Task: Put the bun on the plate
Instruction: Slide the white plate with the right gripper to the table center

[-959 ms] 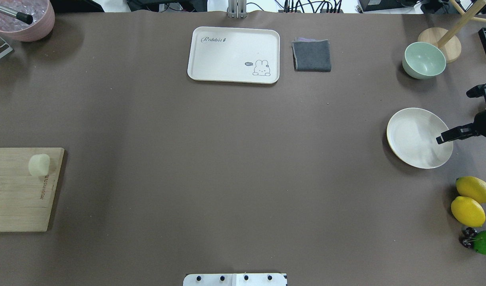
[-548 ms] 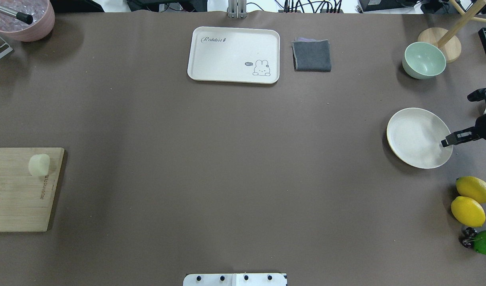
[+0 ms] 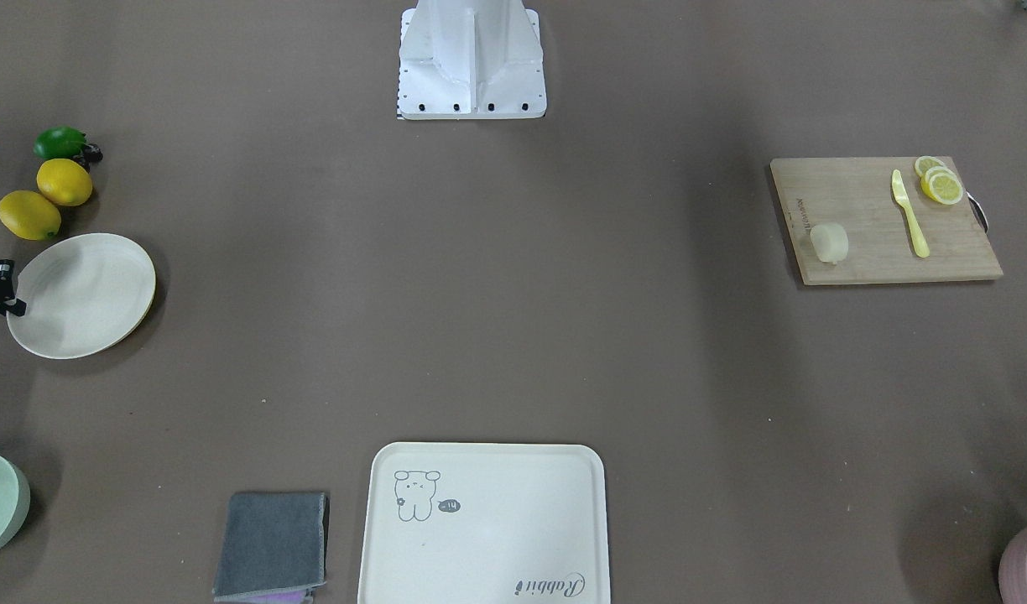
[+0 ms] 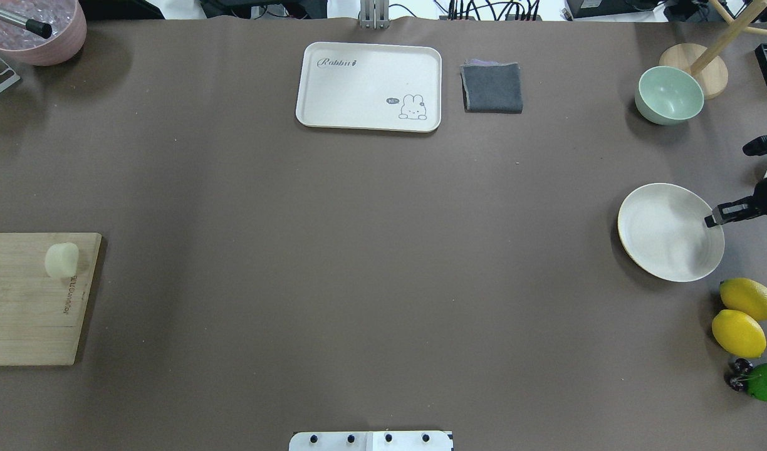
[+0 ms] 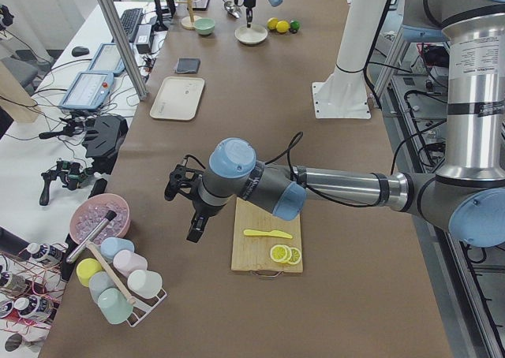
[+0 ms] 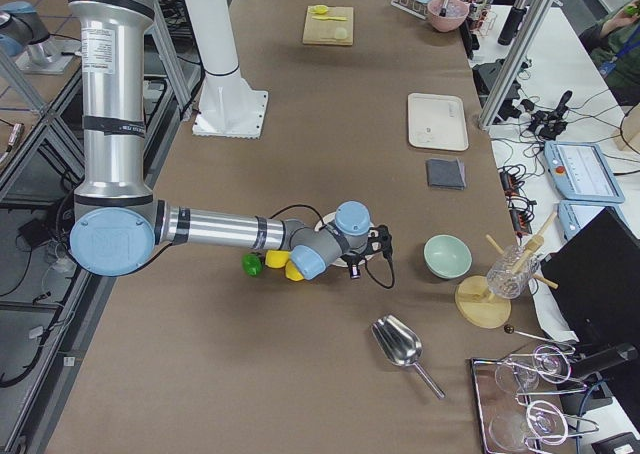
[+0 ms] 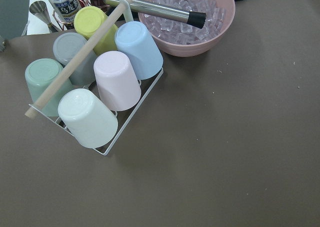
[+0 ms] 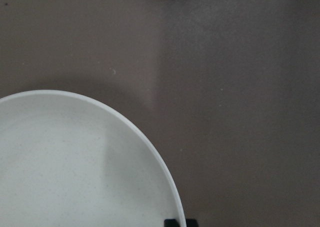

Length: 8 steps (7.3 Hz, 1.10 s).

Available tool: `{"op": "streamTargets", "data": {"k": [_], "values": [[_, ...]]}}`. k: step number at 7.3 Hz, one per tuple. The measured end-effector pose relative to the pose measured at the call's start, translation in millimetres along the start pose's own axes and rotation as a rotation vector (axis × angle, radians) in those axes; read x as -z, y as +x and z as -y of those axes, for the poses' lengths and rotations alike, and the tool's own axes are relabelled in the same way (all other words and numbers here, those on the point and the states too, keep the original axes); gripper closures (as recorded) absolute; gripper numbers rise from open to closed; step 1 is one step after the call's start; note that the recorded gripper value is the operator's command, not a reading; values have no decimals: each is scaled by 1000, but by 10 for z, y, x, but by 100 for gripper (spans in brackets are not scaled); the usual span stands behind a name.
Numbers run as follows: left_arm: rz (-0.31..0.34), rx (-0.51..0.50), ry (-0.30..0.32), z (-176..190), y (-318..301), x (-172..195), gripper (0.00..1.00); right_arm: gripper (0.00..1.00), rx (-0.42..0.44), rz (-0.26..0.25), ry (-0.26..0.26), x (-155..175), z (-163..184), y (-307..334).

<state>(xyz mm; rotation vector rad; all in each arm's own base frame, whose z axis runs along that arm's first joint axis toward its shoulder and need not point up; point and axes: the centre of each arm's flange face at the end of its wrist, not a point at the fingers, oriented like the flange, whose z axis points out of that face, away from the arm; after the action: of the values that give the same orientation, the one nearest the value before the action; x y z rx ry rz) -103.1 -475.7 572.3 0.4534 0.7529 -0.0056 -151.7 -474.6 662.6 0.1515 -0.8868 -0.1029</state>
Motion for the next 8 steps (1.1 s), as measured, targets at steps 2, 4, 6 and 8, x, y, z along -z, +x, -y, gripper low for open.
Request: {"op": "streamTargets", "data": {"k": [2, 4, 6, 8], "values": [[0, 1, -1, 4, 2, 2, 2, 100, -86, 92, 20, 380, 129, 153], [0, 2, -2, 3, -1, 2, 2, 100, -131, 185, 52, 745, 416, -61], [1, 6, -6, -10, -13, -12, 2, 100, -124, 262, 68, 871, 883, -1144], [1, 12, -13, -29, -41, -42, 2, 100, -127, 307, 101, 597, 1043, -2860]]}}
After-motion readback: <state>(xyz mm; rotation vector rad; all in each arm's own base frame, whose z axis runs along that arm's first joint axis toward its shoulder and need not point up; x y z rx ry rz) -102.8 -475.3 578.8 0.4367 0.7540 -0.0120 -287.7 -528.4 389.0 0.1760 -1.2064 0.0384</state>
